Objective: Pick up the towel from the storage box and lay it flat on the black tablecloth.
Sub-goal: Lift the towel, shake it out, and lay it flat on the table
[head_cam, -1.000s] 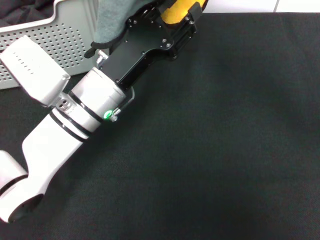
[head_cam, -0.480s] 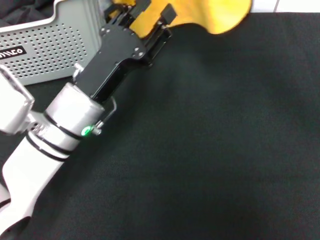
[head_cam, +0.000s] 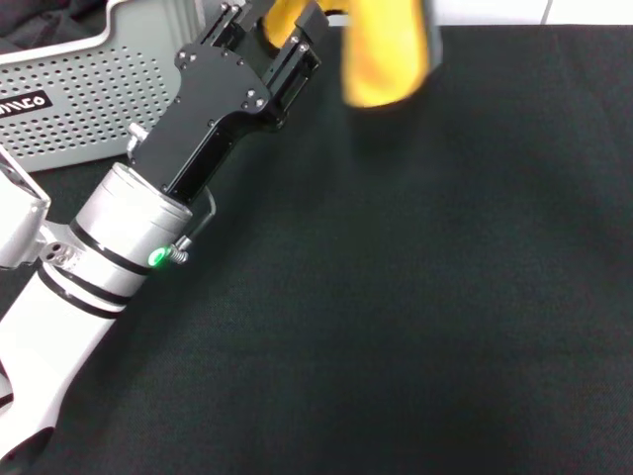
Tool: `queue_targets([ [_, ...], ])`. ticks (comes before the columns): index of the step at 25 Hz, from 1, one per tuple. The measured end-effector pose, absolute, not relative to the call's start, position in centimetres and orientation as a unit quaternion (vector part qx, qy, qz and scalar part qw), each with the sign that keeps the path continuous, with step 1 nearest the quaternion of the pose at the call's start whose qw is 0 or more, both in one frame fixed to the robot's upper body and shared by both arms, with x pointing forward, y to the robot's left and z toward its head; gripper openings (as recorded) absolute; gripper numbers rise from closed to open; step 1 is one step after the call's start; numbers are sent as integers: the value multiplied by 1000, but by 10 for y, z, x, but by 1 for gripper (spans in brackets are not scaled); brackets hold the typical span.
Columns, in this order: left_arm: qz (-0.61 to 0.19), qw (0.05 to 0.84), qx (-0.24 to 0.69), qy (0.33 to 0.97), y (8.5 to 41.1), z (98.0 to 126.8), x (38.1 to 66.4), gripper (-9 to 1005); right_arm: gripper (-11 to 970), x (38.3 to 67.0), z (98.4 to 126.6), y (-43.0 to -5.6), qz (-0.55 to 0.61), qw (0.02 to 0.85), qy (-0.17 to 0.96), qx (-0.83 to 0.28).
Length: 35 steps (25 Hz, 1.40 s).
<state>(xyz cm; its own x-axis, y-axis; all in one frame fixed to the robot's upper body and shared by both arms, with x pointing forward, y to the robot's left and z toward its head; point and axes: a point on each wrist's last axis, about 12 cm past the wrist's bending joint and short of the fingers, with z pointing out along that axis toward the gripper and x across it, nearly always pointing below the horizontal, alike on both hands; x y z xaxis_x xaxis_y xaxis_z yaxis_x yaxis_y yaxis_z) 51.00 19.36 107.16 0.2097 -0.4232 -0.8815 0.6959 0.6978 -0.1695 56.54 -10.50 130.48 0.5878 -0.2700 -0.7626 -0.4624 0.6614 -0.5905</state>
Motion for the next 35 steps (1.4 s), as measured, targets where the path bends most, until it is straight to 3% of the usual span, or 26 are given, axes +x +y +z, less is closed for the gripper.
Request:
queue_targets([
  [12,-329,773,117,531,199,1067,514,606,48,548,1297,-95,73,786,436,-433],
  [35,-321,784,105,521,207,1067,508,604,54,538,1292,-121,86,774,426,-460],
])
